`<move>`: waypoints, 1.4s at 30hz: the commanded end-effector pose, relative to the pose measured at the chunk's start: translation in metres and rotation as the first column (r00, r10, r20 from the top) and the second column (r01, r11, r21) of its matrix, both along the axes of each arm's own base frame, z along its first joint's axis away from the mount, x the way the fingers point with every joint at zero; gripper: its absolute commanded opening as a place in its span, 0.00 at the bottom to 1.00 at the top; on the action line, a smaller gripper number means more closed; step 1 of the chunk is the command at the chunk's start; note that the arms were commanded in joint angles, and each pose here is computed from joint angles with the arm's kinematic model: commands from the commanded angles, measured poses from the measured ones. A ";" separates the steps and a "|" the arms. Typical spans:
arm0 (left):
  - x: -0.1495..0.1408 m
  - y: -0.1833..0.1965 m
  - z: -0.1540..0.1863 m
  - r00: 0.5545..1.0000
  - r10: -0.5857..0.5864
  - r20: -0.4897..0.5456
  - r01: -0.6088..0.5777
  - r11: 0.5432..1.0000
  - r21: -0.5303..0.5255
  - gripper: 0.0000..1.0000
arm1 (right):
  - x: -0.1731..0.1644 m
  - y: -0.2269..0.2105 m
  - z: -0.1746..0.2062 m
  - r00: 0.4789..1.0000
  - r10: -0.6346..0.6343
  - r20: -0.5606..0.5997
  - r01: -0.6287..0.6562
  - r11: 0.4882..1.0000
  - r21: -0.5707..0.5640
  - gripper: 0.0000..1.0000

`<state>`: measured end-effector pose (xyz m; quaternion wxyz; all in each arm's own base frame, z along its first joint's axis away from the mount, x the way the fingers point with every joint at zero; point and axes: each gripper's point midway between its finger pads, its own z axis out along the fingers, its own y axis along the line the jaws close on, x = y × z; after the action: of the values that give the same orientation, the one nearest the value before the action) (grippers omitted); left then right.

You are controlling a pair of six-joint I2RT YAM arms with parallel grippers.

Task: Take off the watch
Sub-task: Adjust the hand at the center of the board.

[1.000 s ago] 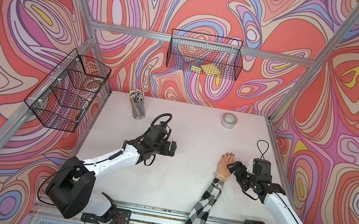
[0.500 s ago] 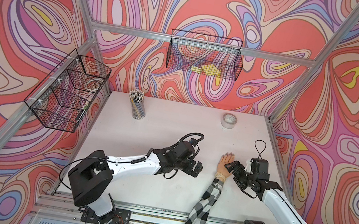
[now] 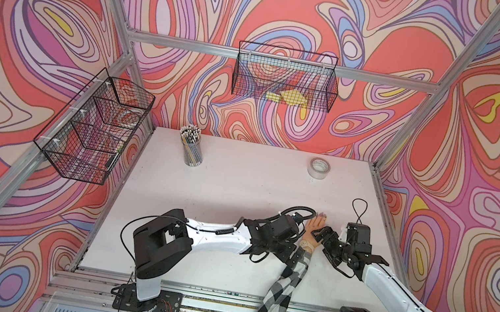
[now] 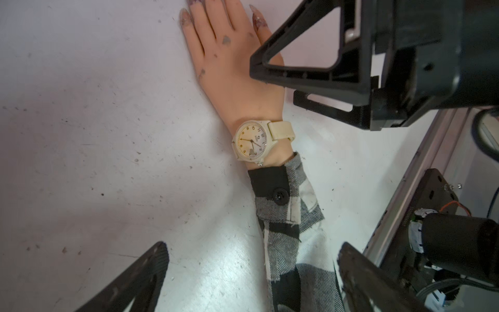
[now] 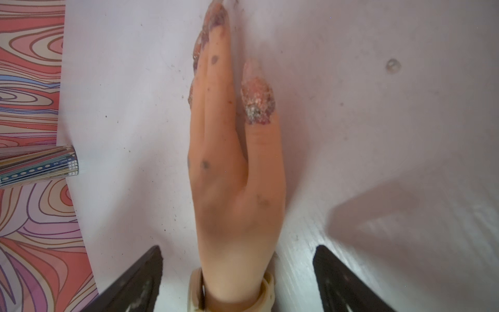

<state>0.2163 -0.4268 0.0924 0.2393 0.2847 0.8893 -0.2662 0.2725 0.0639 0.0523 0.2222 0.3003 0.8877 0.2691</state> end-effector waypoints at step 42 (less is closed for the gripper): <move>0.018 0.002 0.004 0.996 0.083 0.015 -0.083 0.996 -0.014 0.99 | 0.025 0.023 -0.012 0.994 0.103 0.036 -0.106 0.990 0.093 0.31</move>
<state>0.2177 -0.4345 0.0733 0.2311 0.2739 0.8949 -0.2659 0.2952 0.0854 0.0369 0.2120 0.2723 0.8781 0.3315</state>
